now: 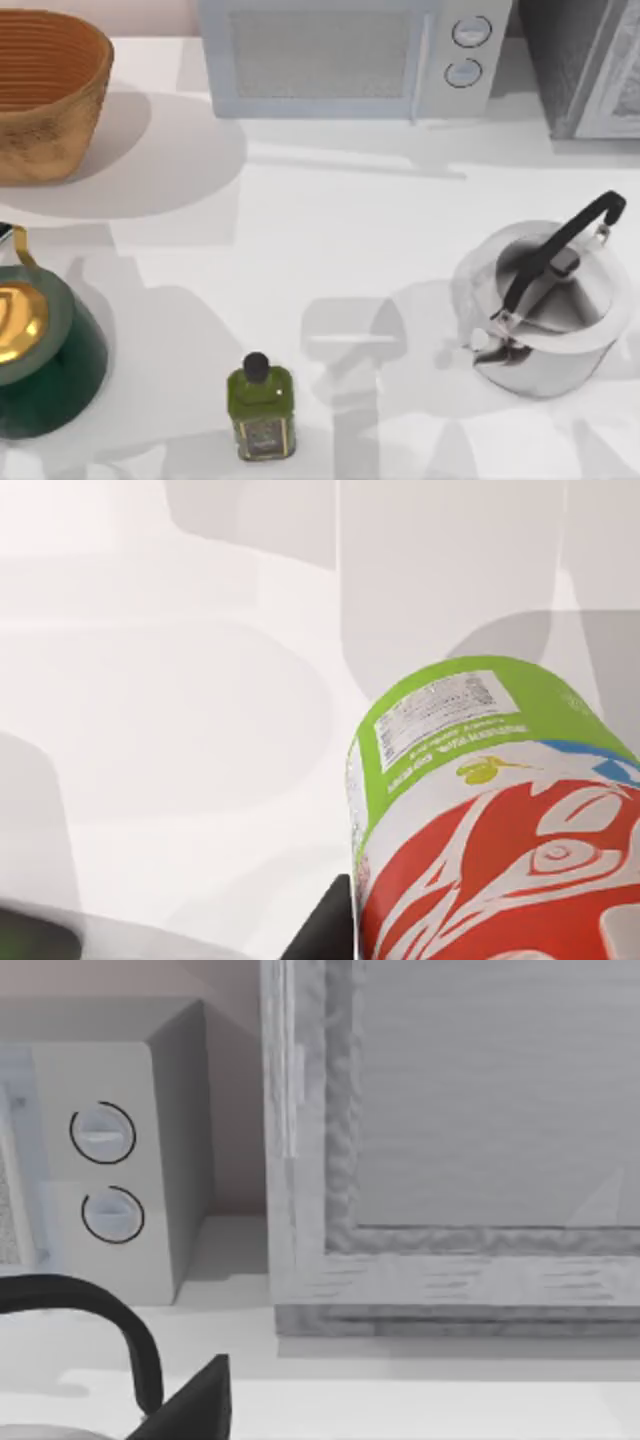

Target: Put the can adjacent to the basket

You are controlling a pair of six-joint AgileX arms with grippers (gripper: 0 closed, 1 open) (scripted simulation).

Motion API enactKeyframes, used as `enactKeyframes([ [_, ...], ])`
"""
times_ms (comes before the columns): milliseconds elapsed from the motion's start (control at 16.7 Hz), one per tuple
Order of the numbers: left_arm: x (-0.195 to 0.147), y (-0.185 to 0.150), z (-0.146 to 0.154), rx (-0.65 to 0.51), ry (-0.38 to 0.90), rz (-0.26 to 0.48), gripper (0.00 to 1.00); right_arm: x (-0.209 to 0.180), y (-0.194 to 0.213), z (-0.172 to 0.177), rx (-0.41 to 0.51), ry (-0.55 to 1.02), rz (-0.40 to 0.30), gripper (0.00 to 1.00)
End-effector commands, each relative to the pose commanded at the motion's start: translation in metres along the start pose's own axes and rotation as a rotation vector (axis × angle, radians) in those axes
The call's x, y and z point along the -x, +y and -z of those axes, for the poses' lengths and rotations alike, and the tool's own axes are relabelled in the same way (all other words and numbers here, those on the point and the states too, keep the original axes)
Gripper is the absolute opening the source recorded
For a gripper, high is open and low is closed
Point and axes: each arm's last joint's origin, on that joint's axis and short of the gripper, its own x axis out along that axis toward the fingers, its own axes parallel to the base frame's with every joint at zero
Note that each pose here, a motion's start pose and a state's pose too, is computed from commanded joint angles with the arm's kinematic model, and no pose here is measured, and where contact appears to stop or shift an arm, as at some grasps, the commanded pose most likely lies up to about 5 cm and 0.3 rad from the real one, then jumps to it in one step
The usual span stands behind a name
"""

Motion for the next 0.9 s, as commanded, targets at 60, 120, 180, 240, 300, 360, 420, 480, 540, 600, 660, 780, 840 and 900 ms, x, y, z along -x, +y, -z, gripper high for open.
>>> enactKeyframes([
  [60, -0.007, 0.007, 0.003, 0.015, 0.014, 0.002, 0.0, 0.0, 0.0, 0.0, 0.0, 0.0, 0.0, 1.0],
  [120, -0.011, 0.01, 0.005, 0.021, 0.022, 0.004, 0.0, 0.0, 0.0, 0.0, 0.0, 0.0, 0.0, 1.0],
  [180, -0.011, 0.01, 0.005, 0.022, 0.022, 0.004, 0.0, 0.0, 0.0, 0.0, 0.0, 0.0, 0.0, 1.0],
  [240, -0.011, 0.01, 0.005, 0.022, 0.022, 0.004, 0.0, 0.0, 0.0, 0.0, 0.0, 0.0, 0.0, 1.0],
  [300, -0.011, 0.01, 0.005, 0.022, 0.022, 0.004, 0.0, 0.0, 0.0, 0.0, 0.0, 0.0, 0.0, 1.0],
  [360, -0.01, 0.009, 0.005, 0.017, 0.021, 0.002, 0.0, 0.0, 0.0, 0.0, 0.0, 0.0, 0.0, 1.0],
  [420, -0.011, 0.009, 0.005, 0.018, 0.022, 0.003, 0.0, 0.0, 0.0, 0.0, 0.0, 0.0, 0.0, 1.0],
  [480, -0.012, 0.009, 0.005, 0.018, 0.022, 0.003, 0.0, 0.0, 0.0, 0.0, 0.0, 0.0, 0.0, 1.0],
  [540, -0.013, 0.009, 0.005, 0.019, 0.022, 0.003, 0.0, 0.0, 0.0, 0.0, 0.0, 0.0, 0.0, 1.0],
  [600, -0.015, 0.009, 0.005, 0.019, 0.022, 0.003, 0.0, 0.0, 0.0, 0.0, 0.0, 0.0, 0.0, 1.0],
  [660, -0.016, 0.01, 0.005, 0.02, 0.022, 0.003, 0.0, 0.0, 0.0, 0.0, 0.0, 0.0, 0.0, 1.0],
  [780, -0.019, 0.01, 0.005, 0.022, 0.023, 0.004, 0.0, 0.0, 0.0, 0.0, 0.0, 0.0, 0.0, 1.0],
  [840, -0.019, 0.01, 0.005, 0.022, 0.023, 0.004, 0.0, 0.0, 0.0, 0.0, 0.0, 0.0, 0.0, 1.0],
  [900, -0.019, 0.01, 0.005, 0.022, 0.023, 0.004, 0.0, 0.0, 0.0, 0.0, 0.0, 0.0, 0.0, 1.0],
])
